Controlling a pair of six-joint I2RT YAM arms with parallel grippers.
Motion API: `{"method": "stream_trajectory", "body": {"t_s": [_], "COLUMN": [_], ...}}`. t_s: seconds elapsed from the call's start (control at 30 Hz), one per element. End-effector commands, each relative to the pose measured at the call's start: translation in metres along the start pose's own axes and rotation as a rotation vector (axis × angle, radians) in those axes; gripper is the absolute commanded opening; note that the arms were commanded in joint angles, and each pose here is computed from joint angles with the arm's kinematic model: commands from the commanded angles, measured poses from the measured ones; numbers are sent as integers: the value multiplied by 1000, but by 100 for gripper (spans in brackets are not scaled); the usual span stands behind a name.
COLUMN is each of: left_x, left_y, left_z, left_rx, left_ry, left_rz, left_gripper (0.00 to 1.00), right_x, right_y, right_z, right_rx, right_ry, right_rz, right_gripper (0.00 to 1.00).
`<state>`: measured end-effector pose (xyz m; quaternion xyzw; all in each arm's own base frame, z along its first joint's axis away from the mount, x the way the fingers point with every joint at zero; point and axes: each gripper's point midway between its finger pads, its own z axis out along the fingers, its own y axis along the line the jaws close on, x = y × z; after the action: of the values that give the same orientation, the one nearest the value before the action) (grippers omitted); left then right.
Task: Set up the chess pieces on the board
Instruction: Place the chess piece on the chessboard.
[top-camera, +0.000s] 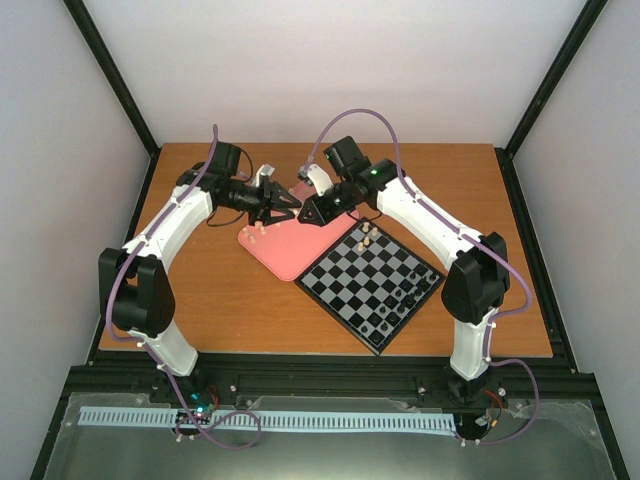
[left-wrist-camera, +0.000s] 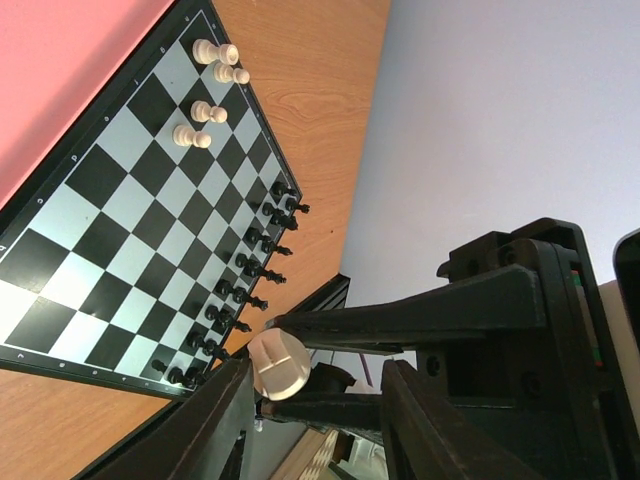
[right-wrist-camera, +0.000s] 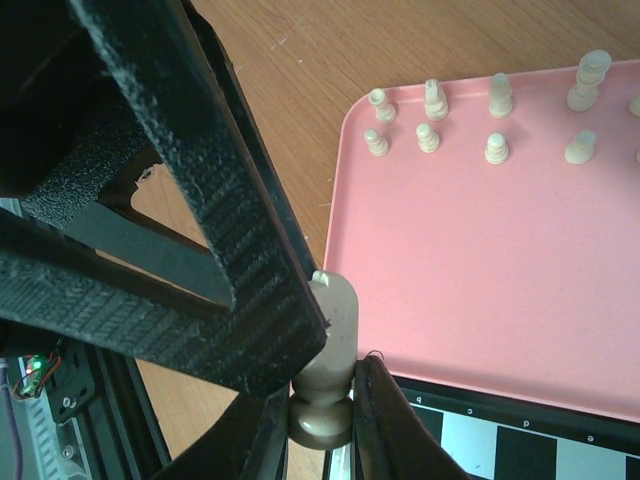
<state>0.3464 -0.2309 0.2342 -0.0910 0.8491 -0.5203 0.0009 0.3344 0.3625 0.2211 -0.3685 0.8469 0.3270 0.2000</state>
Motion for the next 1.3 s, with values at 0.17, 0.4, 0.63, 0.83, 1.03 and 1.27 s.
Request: {"method": "stream_trajectory", "body": {"t_s": [0.17,0.4,0.63,0.83,1.03,1.27], "left_x": [4,-1,-7,-3,-4,-12], "left_y": [0,4,-2,-2,3,-3], "left_z": [2,4,7,8,6,5], "left_rx": [21,12,32,32,3,-9], "left_ry": [26,10,7,16,-11,-32], "left_rz": [9,5,0,9,17,59], "left_gripper": [29,27,8,1,1,1], "right_x": [-23,-22,-20,-19,-21,-20], "right_y": [11,14,13,11,3,-3], "right_z": [-17,-19,-22,-20,-24,-30], "right_rx": [10,-1,10,18,77,127], "right_ry": [-66,-61,-59,-56,-66,-78], "right_rz": [-48,-48,-46,-38,-22,-2], "right_gripper": [12,12,12,12,21,39]}}
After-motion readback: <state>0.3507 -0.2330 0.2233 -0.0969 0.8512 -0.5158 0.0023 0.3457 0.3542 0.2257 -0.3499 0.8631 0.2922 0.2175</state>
